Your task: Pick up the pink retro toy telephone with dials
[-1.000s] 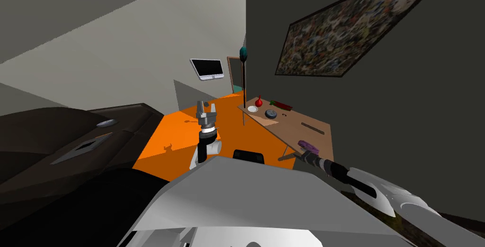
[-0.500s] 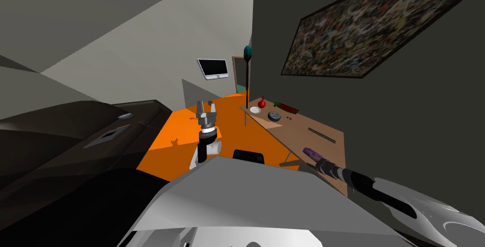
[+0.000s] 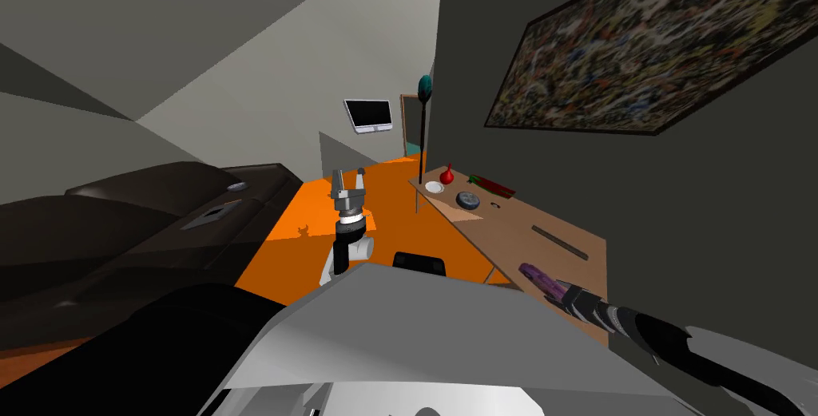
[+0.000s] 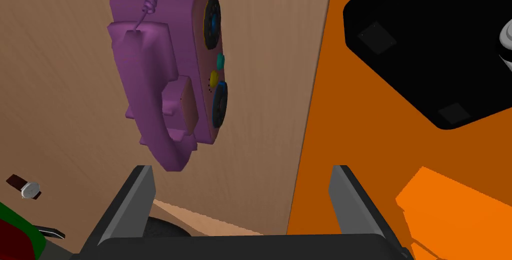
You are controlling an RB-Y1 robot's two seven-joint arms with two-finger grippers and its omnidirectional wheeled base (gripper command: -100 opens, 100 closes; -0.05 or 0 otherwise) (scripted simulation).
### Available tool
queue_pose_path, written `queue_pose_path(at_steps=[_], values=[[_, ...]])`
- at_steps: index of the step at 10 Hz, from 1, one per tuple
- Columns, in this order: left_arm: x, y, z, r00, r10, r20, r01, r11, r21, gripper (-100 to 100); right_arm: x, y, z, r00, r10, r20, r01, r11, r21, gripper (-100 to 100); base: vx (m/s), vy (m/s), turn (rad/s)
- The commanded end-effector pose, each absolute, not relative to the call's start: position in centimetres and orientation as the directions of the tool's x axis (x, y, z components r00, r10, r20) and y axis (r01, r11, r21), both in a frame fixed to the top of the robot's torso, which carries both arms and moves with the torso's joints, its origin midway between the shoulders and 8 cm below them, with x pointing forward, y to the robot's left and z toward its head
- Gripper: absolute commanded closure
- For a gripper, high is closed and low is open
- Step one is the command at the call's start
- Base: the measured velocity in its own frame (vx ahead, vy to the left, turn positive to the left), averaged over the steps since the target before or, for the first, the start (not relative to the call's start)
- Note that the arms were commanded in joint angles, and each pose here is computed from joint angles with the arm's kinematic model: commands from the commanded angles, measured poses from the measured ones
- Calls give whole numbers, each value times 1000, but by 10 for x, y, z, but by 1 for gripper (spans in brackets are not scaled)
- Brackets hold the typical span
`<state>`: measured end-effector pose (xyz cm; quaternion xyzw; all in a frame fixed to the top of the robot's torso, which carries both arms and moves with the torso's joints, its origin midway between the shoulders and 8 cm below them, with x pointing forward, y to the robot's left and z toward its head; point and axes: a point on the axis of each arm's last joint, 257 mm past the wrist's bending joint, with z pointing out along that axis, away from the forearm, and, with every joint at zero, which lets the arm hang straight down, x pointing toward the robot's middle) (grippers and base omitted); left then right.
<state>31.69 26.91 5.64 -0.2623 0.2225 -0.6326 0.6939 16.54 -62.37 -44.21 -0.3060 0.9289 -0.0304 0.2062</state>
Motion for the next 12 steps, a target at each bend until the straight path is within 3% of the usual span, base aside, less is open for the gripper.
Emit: queue_pose_path(at_steps=[1,12], values=[[317,269,56,101,-995,23,761,62,-646,0,158,-631,-445,-731,-590,-343,-563,805,-185,-100,36,-39,92],[317,269,56,101,-995,23,761,62,-646,0,57,-652,-465,-780,-601,-175,-589,799,-118,-100,42,-51,89]])
